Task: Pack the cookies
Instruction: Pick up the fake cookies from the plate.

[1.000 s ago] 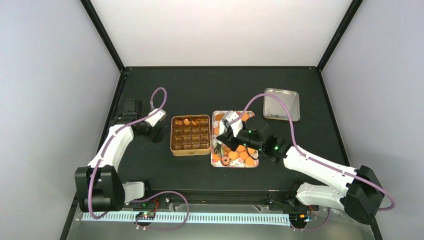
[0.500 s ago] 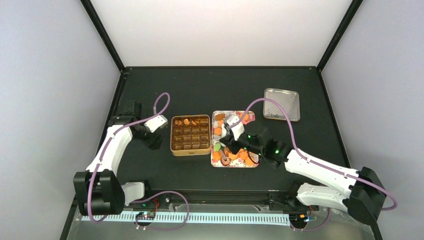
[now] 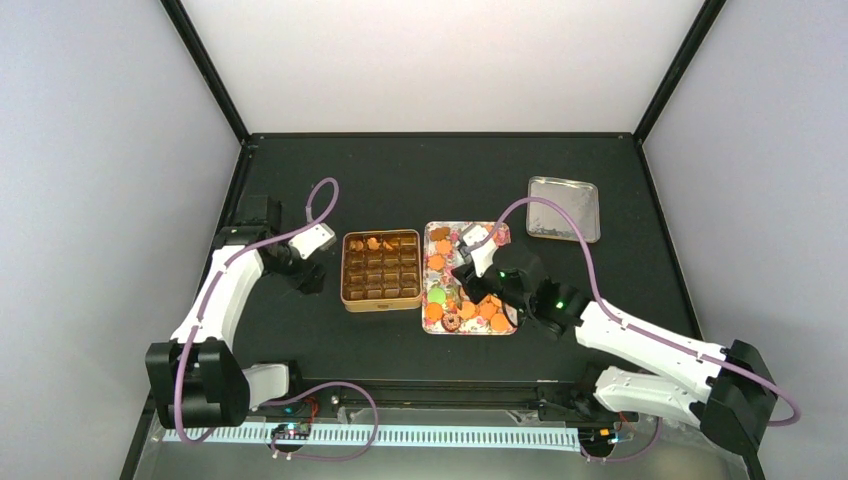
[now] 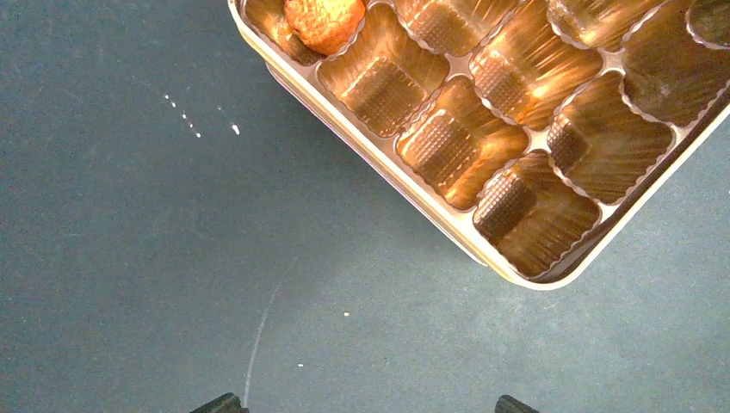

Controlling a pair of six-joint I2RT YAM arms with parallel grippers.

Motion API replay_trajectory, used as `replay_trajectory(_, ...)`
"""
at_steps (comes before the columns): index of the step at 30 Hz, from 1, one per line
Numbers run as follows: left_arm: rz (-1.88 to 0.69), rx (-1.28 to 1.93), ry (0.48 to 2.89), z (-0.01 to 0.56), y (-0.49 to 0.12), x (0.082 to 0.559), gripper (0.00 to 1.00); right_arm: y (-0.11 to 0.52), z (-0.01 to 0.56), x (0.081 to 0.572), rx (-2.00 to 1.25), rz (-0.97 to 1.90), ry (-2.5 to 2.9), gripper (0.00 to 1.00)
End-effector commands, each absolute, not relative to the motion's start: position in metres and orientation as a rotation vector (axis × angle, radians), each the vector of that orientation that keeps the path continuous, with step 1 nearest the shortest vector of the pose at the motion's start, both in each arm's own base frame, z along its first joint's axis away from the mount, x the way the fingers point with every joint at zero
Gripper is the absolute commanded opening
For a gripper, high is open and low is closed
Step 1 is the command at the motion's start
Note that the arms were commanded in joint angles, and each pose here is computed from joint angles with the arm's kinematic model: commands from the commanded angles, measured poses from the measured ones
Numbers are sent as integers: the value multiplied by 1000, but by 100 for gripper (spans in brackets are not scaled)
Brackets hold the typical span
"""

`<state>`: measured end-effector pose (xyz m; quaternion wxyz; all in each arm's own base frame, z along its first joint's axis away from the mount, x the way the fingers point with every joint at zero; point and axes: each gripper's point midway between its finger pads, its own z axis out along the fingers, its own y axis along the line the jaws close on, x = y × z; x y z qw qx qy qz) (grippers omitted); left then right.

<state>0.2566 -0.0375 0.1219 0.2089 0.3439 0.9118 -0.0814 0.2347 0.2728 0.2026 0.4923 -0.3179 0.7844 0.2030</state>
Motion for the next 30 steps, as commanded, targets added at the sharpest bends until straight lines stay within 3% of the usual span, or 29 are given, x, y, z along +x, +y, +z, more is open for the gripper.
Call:
replay_trajectory(1,-264,922,2509,128,-43,264,77,265,205,234,-726,488,1898,34)
replay_trajectory(11,-282,892,2487,122,-47,259,77,266,184,222,-718,569,1962,33)
replay_trajectory(15,-285,870,2474,126,-48,262,77,262,187,222,-692,570,1955,26)
replay_trajectory(22,-294,832,2473,127,-49,265,77,262,220,226,-693,550,1888,13)
replay_trajectory(30,-297,787,2478,125,-49,265,77,269,264,236,-718,514,1798,11)
